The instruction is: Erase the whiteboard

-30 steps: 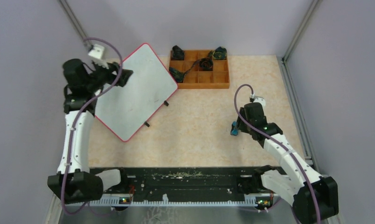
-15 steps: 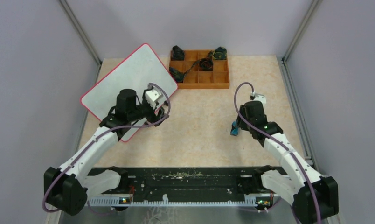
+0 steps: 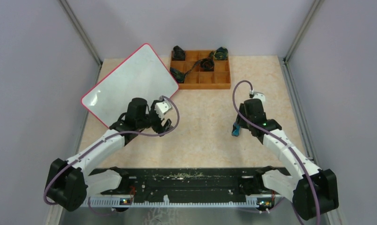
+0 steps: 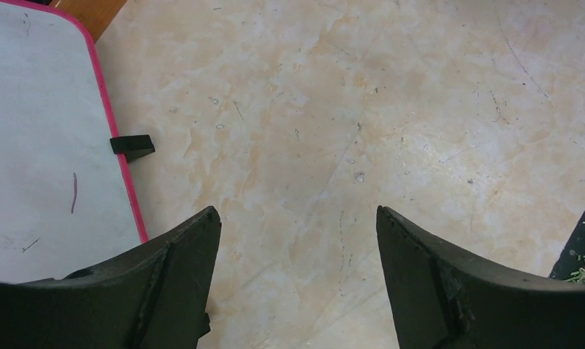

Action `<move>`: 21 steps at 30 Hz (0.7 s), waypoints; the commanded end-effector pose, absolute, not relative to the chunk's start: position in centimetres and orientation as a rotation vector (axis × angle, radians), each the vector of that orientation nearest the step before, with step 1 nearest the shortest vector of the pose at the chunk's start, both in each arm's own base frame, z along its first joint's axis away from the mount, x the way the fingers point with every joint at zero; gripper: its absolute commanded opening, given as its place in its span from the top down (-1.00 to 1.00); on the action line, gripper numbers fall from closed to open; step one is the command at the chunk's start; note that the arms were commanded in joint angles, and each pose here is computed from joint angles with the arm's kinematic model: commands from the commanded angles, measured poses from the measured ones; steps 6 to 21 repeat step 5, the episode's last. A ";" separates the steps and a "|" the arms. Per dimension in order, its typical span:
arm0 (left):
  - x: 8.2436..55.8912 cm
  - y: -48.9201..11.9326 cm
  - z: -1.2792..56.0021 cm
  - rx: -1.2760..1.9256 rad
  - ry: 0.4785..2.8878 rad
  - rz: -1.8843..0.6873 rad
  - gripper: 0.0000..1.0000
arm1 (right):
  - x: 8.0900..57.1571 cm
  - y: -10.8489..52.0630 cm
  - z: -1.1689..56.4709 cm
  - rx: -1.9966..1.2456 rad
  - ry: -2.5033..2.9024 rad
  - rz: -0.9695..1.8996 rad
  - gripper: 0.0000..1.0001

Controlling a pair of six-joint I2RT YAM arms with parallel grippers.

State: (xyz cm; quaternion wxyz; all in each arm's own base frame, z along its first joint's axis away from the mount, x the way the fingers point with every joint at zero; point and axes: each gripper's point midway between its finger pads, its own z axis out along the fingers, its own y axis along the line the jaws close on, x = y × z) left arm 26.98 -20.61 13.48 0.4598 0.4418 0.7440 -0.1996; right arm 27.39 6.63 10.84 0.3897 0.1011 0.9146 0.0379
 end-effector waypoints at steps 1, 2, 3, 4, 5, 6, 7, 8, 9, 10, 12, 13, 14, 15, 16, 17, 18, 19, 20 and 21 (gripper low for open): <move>27.1 -21.0 13.7 1.105 1.790 -0.492 -0.68 | 29.1 7.5 13.5 0.256 2.202 0.164 0.02; 27.0 -21.0 13.8 1.106 1.790 -0.492 -0.68 | 29.0 7.2 13.6 0.278 2.192 0.154 0.05; 27.0 -21.0 13.8 1.106 1.789 -0.492 -0.68 | 29.0 6.9 13.8 0.291 2.183 0.145 0.06; 26.9 -20.9 13.9 1.106 1.789 -0.490 -0.68 | 29.0 6.9 14.0 0.285 2.179 0.146 0.04; 26.9 -20.9 13.9 1.107 1.786 -0.489 -0.68 | 29.0 6.9 14.2 0.274 2.173 0.145 0.00; 26.9 -20.9 13.9 1.107 1.786 -0.489 -0.68 | 29.0 6.9 14.2 0.274 2.173 0.145 0.00; 26.9 -20.9 13.9 1.107 1.786 -0.489 -0.68 | 29.0 6.9 14.2 0.274 2.173 0.145 0.00; 26.9 -20.9 13.9 1.107 1.786 -0.489 -0.68 | 29.0 6.9 14.2 0.274 2.173 0.145 0.00; 26.9 -20.9 13.9 1.107 1.786 -0.489 -0.68 | 29.0 6.9 14.2 0.274 2.173 0.145 0.00; 26.9 -20.9 13.9 1.107 1.786 -0.489 -0.68 | 29.0 6.9 14.2 0.274 2.173 0.145 0.00; 26.9 -20.9 13.9 1.107 1.786 -0.489 -0.68 | 29.0 6.9 14.2 0.274 2.173 0.145 0.00; 26.9 -20.9 13.9 1.107 1.786 -0.489 -0.68 | 29.0 6.9 14.2 0.274 2.173 0.145 0.00; 26.9 -20.9 13.9 1.107 1.786 -0.489 -0.68 | 29.0 6.9 14.2 0.274 2.173 0.145 0.00; 26.9 -20.9 13.9 1.107 1.786 -0.489 -0.68 | 29.0 6.9 14.2 0.274 2.173 0.145 0.00; 26.9 -20.9 13.9 1.107 1.786 -0.489 -0.68 | 29.0 6.9 14.2 0.274 2.173 0.145 0.00; 26.9 -20.9 13.9 1.107 1.786 -0.489 -0.68 | 29.0 6.9 14.2 0.274 2.173 0.145 0.00; 26.9 -20.9 13.9 1.107 1.786 -0.489 -0.68 | 29.0 6.9 14.2 0.274 2.173 0.145 0.00; 26.9 -20.9 13.9 1.107 1.786 -0.489 -0.68 | 29.0 6.9 14.2 0.274 2.173 0.145 0.00; 26.9 -20.9 13.9 1.107 1.786 -0.489 -0.68 | 29.0 6.9 14.2 0.274 2.173 0.145 0.00; 26.9 -20.9 13.9 1.107 1.786 -0.489 -0.68 | 29.0 6.9 14.2 0.274 2.173 0.145 0.00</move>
